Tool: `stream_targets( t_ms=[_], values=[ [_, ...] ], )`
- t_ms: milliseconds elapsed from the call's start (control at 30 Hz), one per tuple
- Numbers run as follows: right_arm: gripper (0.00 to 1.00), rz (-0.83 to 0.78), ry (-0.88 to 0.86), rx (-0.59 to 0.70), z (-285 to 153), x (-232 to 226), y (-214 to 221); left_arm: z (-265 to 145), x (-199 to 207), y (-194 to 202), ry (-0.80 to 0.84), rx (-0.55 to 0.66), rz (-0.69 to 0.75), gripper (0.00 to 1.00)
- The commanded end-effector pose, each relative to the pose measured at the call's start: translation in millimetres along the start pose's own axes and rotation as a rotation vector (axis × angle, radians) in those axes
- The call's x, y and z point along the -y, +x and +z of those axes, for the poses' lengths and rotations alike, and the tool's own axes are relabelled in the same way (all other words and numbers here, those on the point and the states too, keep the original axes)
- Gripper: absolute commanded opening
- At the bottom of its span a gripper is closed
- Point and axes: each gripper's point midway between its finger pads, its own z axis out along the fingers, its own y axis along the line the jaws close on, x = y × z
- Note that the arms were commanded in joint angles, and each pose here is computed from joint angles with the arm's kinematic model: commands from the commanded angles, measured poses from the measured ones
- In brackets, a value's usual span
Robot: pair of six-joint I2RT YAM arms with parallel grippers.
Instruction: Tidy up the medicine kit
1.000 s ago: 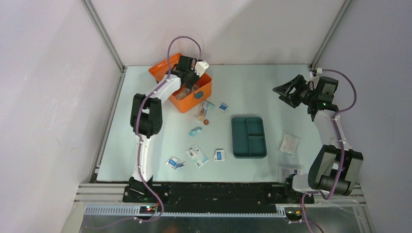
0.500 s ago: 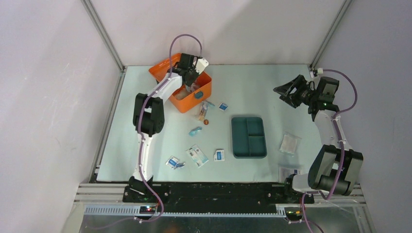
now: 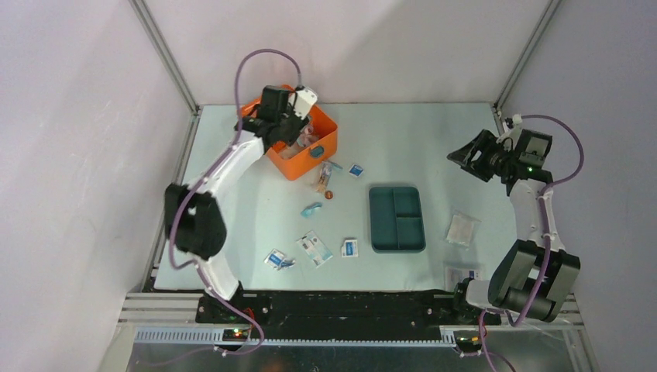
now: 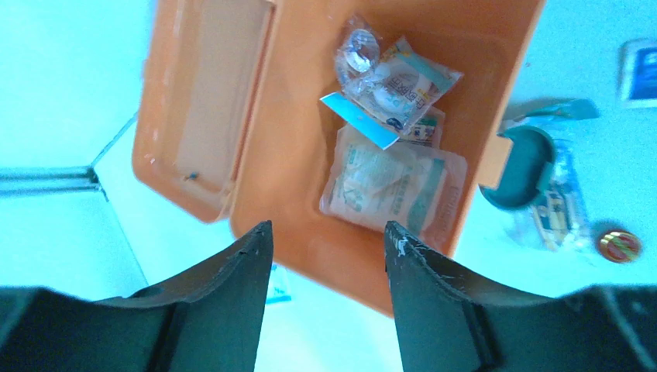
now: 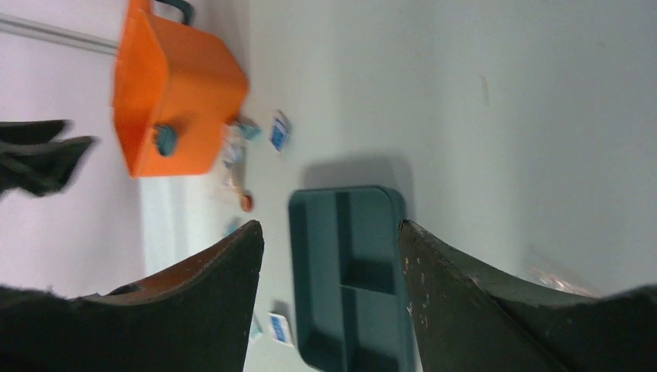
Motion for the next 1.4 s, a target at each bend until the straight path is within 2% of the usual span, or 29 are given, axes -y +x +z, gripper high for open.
stream_targets(
  t_ms=[0,100,200,300,367,533,633,733,900,1067,1133,1200,1267,1333,1367],
  values=[
    [0.68,-0.187,0.197,-0.045,-25.1,24.2,2.9,-61.9,2.1,-21.4,0.012,0.143,-0.146,0.62],
    [0.66,-0.278,0.318,-0.195,-40.3,53.9,31.7,-84.7,22.1,-21.9,0.11,0.201,-0.181,0.65],
    [0.61,-0.331,0.417,-0.355,-55.1,83.5,60.5,-115.5,64.9,-23.6,0.327,0.287,-0.213,0.66],
    [0.58,-0.351,0.469,-0.488,-69.5,101.8,93.3,-141.5,100.7,-27.2,0.524,0.341,-0.256,0.66],
    [0.56,-0.423,0.462,-0.544,-72.5,103.8,109.6,-148.4,118.5,-25.0,0.621,0.327,-0.32,0.66],
    [0.56,-0.768,0.383,-0.663,-76.4,104.2,140.4,-145.4,133.6,-20.8,0.672,0.3,-0.329,0.66],
    [0.58,-1.022,0.403,-0.745,-79.9,114.7,155.7,-144.4,134.8,-23.5,0.678,0.299,-0.331,0.66],
    [0.57,-1.182,0.45,-0.796,-79.3,127.9,162.7,-146.2,136.6,-27.5,0.69,0.302,-0.335,0.66],
    [0.55,-1.318,0.488,-0.845,-67.5,142.8,167.3,-144.9,138.4,-28.5,0.694,0.297,-0.34,0.66],
    [0.49,-1.385,0.526,-0.885,-59.6,158.7,174.4,-144.2,138.4,-27.9,0.689,0.294,-0.34,0.66],
    [0.41,-1.405,0.552,-0.875,-56.8,161.2,172.5,-144.6,138.1,-28.0,0.687,0.295,-0.34,0.66],
    [0.27,-1.421,0.578,-0.845,-55.1,159.7,167.0,-144.4,138.4,-28.1,0.687,0.295,-0.339,0.66],
    [0.18,-1.448,0.605,-0.797,-55.5,154.0,156.6,-144.3,139.5,-29.1,0.691,0.295,-0.338,0.66],
    [0.08,-1.484,0.613,-0.74,-58.6,143.0,145.3,-144.3,140.7,-31.6,0.703,0.3,-0.33,0.67],
    [0.04,-1.495,0.598,-0.67,-58.3,129.1,135.0,-142.8,141.5,-32.4,0.707,0.299,-0.328,0.67]
  ],
)
